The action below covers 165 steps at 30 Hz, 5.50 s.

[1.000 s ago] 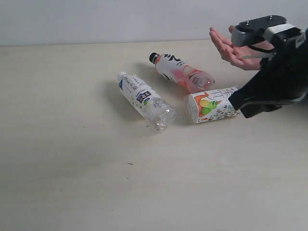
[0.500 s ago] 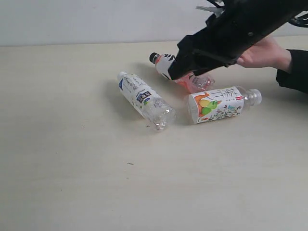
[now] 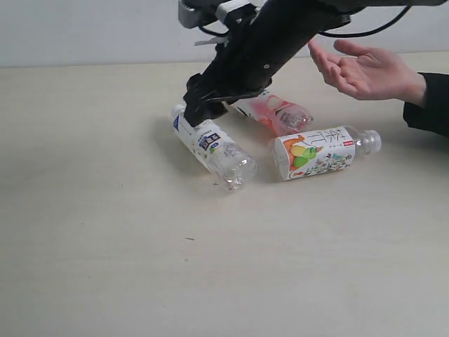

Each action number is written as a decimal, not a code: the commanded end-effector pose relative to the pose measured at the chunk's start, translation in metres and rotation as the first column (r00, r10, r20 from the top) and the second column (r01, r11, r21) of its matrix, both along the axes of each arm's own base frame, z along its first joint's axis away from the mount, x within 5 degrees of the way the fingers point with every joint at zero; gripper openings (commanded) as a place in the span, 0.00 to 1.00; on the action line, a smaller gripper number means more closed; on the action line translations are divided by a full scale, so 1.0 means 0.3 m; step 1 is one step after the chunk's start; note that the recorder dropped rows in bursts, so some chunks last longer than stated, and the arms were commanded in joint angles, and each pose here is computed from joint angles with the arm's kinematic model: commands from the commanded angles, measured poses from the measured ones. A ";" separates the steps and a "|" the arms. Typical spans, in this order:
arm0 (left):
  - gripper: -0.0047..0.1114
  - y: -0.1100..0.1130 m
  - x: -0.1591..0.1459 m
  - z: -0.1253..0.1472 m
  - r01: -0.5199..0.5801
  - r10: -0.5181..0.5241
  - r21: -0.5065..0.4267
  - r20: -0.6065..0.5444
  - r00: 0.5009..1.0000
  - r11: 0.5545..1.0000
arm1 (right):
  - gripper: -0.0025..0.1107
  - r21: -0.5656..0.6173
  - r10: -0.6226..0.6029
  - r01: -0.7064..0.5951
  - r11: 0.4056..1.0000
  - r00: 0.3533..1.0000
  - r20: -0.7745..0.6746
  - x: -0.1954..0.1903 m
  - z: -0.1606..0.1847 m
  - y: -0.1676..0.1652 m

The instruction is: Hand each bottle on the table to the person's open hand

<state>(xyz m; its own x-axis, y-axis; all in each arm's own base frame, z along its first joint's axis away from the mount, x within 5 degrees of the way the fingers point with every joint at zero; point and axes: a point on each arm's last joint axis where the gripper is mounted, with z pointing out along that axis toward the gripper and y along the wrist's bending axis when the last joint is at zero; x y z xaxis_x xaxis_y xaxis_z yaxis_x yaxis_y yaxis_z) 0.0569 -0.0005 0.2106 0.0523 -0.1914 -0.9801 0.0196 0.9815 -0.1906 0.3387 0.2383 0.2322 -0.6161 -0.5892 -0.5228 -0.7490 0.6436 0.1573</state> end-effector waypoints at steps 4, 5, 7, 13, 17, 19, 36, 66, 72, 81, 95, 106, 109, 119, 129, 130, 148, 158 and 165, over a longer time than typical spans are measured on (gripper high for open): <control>0.09 0.000 -0.002 0.002 0.000 0.000 0.003 0.011 1.000 1.000 | 0.67 -0.185 0.010 0.003 0.983 0.997 0.070 0.049 -0.110 0.096; 0.09 0.000 -0.002 0.002 0.000 0.000 0.003 0.011 1.000 1.000 | 0.67 -0.211 -0.002 0.020 0.977 0.996 0.084 0.058 -0.125 0.100; 0.09 0.000 -0.002 0.002 0.000 0.000 0.003 0.011 1.000 1.000 | 0.67 -0.237 -0.043 0.063 0.970 0.995 0.089 0.074 -0.155 0.104; 0.09 0.000 -0.002 0.002 0.000 0.000 0.003 0.011 1.000 1.000 | 0.67 -0.266 -0.072 0.090 0.960 0.995 0.075 0.097 -0.223 0.111; 0.09 0.000 -0.002 0.002 0.000 0.000 0.003 0.011 1.000 1.000 | 0.67 -0.284 -0.071 0.083 0.955 0.996 0.052 0.101 -0.274 0.115; 0.09 0.000 -0.002 0.002 0.000 0.000 0.003 0.011 1.000 1.000 | 0.67 -0.294 -0.071 0.080 0.952 0.997 0.040 0.101 -0.297 0.115; 0.09 0.000 -0.002 0.002 0.000 0.000 0.003 0.011 1.000 1.000 | 0.02 -0.310 -0.088 0.080 0.948 0.996 -0.014 0.085 -0.293 0.109; 0.09 0.000 -0.002 0.002 0.000 0.000 0.003 0.011 1.000 1.000 | 0.02 -0.101 -0.253 0.281 0.954 0.941 0.225 -0.288 0.389 -0.205; 0.09 0.000 -0.002 0.002 0.000 0.000 0.003 0.011 1.000 1.000 | 0.02 -0.295 -0.416 0.445 0.846 0.896 0.157 -0.291 0.310 -0.375; 0.09 0.000 -0.002 0.002 0.000 0.000 0.003 0.011 1.000 1.000 | 0.02 -0.331 -0.585 0.584 0.741 0.804 0.110 -0.195 0.260 -0.546; 0.09 0.000 -0.002 0.002 0.000 0.000 0.003 0.011 1.000 1.000 | 0.02 -0.298 -0.566 0.587 0.752 0.808 0.164 0.008 0.090 -0.532; 0.09 0.000 -0.002 0.002 0.000 0.000 0.003 0.011 1.000 1.000 | 0.23 -0.356 -0.548 0.560 0.748 0.824 0.144 0.097 -0.030 -0.512; 0.09 0.000 -0.002 0.002 0.000 0.000 0.003 0.011 1.000 1.000 | 0.54 -0.340 -0.553 0.569 0.749 0.819 0.155 0.101 -0.024 -0.510; 0.09 0.000 -0.002 0.002 0.000 0.000 0.003 0.011 1.000 1.000 | 0.89 -0.240 -0.587 0.623 0.745 0.782 0.207 0.076 0.080 -0.513; 0.09 0.000 -0.002 0.002 0.000 0.000 0.003 0.011 1.000 1.000 | 0.42 -0.178 -0.575 0.660 0.730 0.733 0.364 -0.305 0.384 -0.647; 0.09 0.000 -0.002 0.002 0.000 0.000 0.003 0.011 1.000 1.000 | 0.31 -0.159 -0.567 0.660 0.734 0.725 0.391 -0.358 0.383 -0.664; 0.09 0.000 -0.002 0.002 0.000 0.000 0.003 0.011 1.000 1.000 | 0.02 0.324 -0.653 0.590 0.740 0.516 0.554 -1.002 0.269 -0.817; 0.09 0.000 -0.002 0.002 0.000 0.000 0.003 0.011 1.000 1.000 | 0.10 0.406 -0.749 0.653 0.639 0.407 0.523 -1.094 0.243 -0.871; 0.09 0.000 -0.002 0.002 0.000 0.000 0.003 0.011 1.000 1.000 | 0.16 0.582 -0.876 0.660 0.476 0.292 0.385 -1.088 0.207 -0.881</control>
